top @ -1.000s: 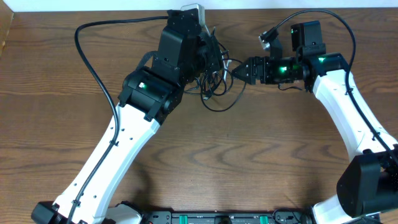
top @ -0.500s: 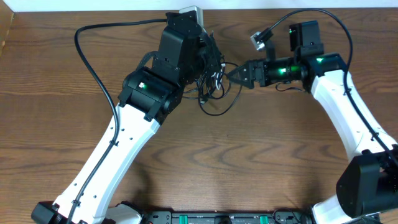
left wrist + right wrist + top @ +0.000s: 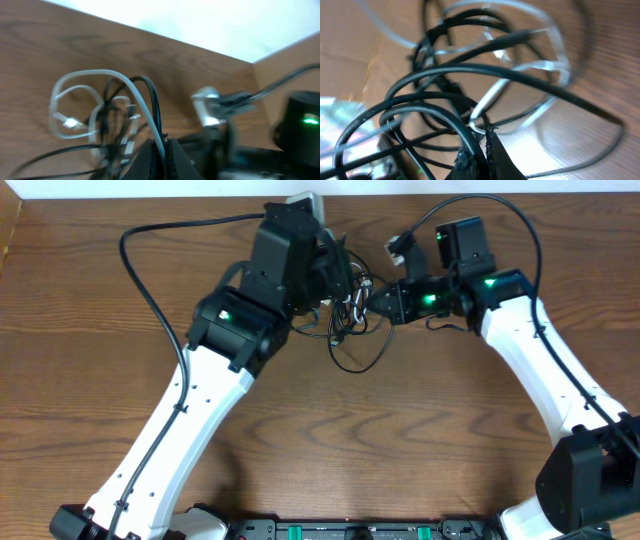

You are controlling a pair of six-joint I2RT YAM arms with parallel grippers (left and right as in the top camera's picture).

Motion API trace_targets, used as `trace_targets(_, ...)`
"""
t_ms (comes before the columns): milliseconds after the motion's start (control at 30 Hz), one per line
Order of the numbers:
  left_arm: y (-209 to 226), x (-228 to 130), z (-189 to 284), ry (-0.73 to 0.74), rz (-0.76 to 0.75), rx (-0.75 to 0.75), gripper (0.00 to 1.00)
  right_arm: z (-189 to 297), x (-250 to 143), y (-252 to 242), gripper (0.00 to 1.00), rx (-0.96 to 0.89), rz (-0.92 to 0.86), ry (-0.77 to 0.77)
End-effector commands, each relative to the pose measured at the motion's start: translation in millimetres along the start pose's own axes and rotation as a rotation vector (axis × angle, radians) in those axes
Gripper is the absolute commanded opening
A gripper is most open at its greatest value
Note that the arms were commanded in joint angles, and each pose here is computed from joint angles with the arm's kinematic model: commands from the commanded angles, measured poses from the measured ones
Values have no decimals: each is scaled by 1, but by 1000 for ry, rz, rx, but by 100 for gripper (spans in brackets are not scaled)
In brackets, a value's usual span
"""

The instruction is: Untangle cables

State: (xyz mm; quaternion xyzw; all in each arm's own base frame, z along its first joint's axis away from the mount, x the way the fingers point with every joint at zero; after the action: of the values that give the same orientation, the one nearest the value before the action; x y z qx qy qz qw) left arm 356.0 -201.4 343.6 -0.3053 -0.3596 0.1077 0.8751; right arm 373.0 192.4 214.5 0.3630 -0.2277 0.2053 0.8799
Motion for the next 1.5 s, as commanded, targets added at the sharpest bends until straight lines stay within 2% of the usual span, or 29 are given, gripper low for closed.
trace_targets(0,26,21,7,-64,9,106,8,32,5,-28,1,-144,-59,-58)
trace_targets(133,70,38,16,-125,25,299,8,75,2,-55,1,-254,-138,-107)
trace_targets(167,86,44,21,-140,3,362,8,98,-4,-69,1,-305,-194,-126)
trace_targets(267,106,54,29,-165,-15,442,8,124,-14,-87,1,-347,-275,-142)
trace_targets(667,168,81,57,-189,-6,614,8,211,-60,-158,1,-491,-618,-256)
trace_targets(933,208,101,81,-250,58,722,8,251,-86,-181,1,-541,-764,-327)
trace_targets(1167,210,101,82,-242,71,705,8,248,-87,-180,1,-532,-770,-315)
trace_targets(1367,192,90,65,-145,83,525,8,233,-80,-172,1,-514,-721,-277)
trace_targets(1467,170,78,52,-46,44,356,8,227,-78,-168,1,-512,-700,-255)
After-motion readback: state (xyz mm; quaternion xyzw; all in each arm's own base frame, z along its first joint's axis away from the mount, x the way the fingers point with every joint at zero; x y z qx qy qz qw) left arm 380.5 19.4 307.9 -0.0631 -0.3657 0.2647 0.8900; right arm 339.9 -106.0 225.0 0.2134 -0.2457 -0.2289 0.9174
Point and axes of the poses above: each gripper's point midway between its finger pads, its own z axis back along the fingers, its own y axis along the line the jaws close on, x = y × z, the point moved 4 cm from there along z, back along the fingers, and after that the axes turned 6 degrees about z, right-handed, at the moved point
